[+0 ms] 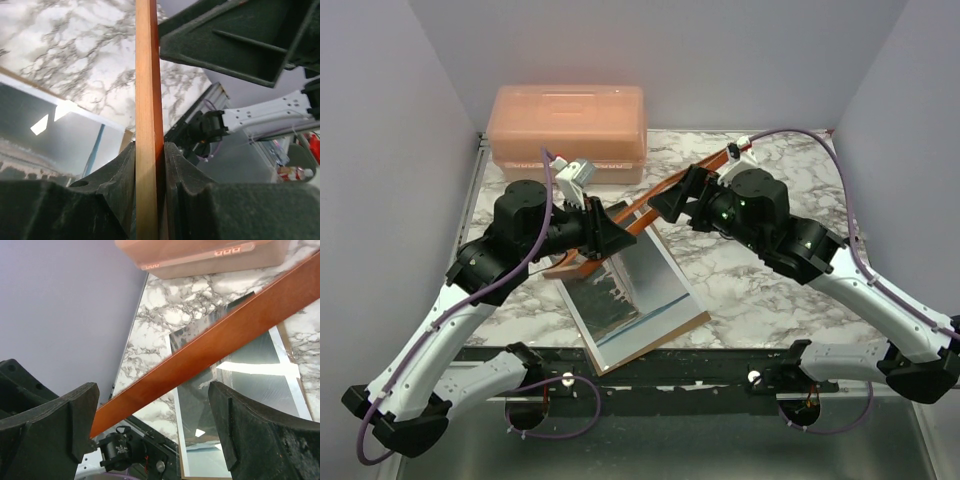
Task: Put the photo into the frame
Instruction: Turn over the photo frame at the center of the board.
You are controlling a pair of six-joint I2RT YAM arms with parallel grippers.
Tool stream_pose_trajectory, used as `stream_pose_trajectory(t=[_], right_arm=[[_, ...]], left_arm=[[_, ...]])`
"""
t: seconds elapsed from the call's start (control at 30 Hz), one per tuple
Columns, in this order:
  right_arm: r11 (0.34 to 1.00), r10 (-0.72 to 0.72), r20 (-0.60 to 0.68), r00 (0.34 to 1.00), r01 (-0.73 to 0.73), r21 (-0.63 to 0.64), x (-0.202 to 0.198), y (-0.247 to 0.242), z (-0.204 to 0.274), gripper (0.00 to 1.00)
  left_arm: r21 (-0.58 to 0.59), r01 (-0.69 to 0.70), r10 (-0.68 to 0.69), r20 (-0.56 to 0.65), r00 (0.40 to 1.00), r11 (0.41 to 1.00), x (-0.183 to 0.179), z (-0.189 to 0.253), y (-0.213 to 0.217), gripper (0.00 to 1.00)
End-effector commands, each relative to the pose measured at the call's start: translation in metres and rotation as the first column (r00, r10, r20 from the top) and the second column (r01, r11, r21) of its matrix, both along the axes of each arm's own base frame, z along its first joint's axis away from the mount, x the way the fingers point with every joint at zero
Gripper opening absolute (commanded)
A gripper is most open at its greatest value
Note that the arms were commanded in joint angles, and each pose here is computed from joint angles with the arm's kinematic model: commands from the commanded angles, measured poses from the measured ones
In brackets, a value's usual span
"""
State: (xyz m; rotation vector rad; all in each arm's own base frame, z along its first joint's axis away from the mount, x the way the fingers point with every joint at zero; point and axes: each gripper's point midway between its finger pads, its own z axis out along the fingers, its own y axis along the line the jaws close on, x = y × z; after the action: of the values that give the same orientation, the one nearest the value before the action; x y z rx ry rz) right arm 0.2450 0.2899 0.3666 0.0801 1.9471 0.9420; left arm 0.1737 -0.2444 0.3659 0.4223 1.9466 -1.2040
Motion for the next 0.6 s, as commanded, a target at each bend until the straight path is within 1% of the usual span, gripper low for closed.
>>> stream_pose_trajectory(t=[0.0,0.13,0.2,0.27,0.33,0.43,0.5,0.57], right_arm=[[0.997,0.058,-0.054,0.997,-0.055,0.058,-0.007,0.016,-0.009,1.0],[0.992,0.04,-0.097,0.994,-0.028,0.123,-0.007,0.014,-0.02,1.0],[0.991,0.01,-0.153,0.988,0.011,0.135,-0.004,0.009,-0.035,1.0],[0.989,0.015,-0.215,0.976,0.017,0.146,-0.002,0.008,-0.052,1.0],[0.985,0.043,-0.26,0.965,0.003,0.174,-0.002,0.01,-0.065,1.0],[0.973,0.095,-0.314,0.945,-0.022,0.229,-0.005,0.016,-0.083,0.96],[0.959,0.129,-0.318,0.939,-0.036,0.282,-0.005,0.021,-0.086,0.92],[0.944,0.157,-0.319,0.935,-0.047,0.326,-0.005,0.027,-0.086,0.91]], left_arm=[[0.074,-0.11,0.112,-0.021,0.994,0.991,0.011,-0.027,0.014,0.0],[0.097,-0.188,0.194,-0.057,0.979,0.977,0.019,-0.05,0.022,0.0],[0.104,-0.22,0.228,-0.073,0.971,0.97,0.023,-0.061,0.024,0.0],[0.107,-0.243,0.252,-0.087,0.964,0.964,0.025,-0.071,0.026,0.0],[0.097,-0.259,0.269,-0.101,0.958,0.961,0.025,-0.077,0.026,0.0],[0.086,-0.261,0.27,-0.122,0.955,0.962,0.026,-0.084,0.023,0.0],[0.084,-0.253,0.262,-0.13,0.956,0.964,0.025,-0.087,0.019,0.0],[0.092,-0.252,0.262,-0.134,0.956,0.963,0.026,-0.09,0.017,0.0]])
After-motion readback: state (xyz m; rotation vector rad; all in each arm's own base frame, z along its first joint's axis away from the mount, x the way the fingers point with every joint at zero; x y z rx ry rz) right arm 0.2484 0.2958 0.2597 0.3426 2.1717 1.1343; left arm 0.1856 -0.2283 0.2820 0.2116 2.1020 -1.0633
